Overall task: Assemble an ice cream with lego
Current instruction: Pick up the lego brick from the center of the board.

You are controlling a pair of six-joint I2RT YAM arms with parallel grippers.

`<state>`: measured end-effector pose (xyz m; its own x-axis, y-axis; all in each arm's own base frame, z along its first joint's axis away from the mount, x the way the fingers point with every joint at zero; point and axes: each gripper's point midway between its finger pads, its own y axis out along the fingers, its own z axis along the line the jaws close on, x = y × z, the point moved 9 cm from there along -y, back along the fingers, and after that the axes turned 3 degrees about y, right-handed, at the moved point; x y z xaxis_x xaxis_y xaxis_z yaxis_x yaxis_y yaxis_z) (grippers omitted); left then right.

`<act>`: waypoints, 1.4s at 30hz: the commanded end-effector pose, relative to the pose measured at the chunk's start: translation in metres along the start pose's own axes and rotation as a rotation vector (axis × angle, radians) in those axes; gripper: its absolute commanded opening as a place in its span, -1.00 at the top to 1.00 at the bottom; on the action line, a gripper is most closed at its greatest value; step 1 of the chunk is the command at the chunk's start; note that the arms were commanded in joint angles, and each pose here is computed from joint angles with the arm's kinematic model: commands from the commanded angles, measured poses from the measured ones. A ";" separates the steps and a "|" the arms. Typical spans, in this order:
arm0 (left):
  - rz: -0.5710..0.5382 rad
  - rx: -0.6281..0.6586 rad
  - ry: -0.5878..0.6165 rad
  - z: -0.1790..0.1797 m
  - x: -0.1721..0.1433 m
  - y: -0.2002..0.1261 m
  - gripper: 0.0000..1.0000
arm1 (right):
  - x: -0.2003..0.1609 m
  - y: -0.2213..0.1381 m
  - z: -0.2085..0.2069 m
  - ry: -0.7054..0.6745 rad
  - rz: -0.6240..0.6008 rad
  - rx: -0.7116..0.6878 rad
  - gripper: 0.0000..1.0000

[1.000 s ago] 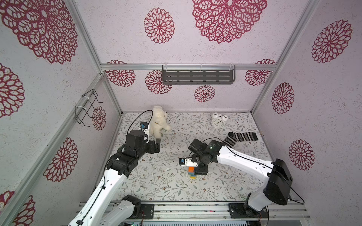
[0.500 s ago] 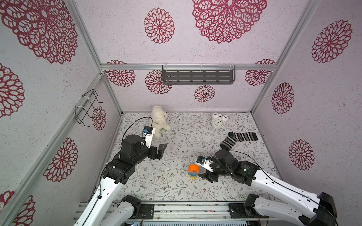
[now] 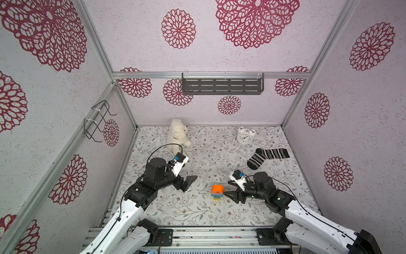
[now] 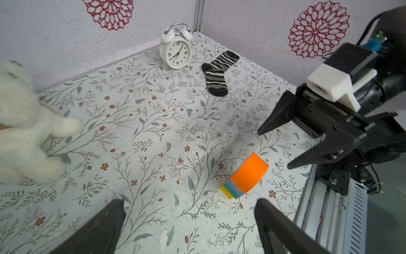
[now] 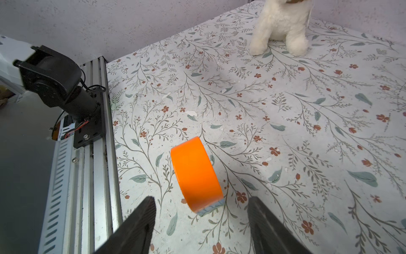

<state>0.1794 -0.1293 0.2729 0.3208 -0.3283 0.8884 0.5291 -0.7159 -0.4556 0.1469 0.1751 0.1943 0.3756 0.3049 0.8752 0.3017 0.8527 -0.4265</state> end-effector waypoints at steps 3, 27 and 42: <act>-0.056 -0.069 0.190 -0.018 -0.008 0.006 -0.95 | -0.002 0.003 -0.002 0.016 -0.065 0.008 -0.43; -0.009 0.087 0.012 -0.003 0.013 0.008 -0.95 | -0.066 -0.009 0.016 0.148 -0.122 -0.224 -0.60; 0.036 0.520 -0.529 0.032 -0.003 0.019 -0.34 | -0.091 0.023 0.046 0.227 -0.019 -0.410 0.04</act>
<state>0.2082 -0.1266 0.2811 0.5644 -0.0211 0.8253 0.7555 -0.3897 -0.5266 0.0719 0.1783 0.1017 0.5288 0.3118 0.7894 0.5203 0.6157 -0.5918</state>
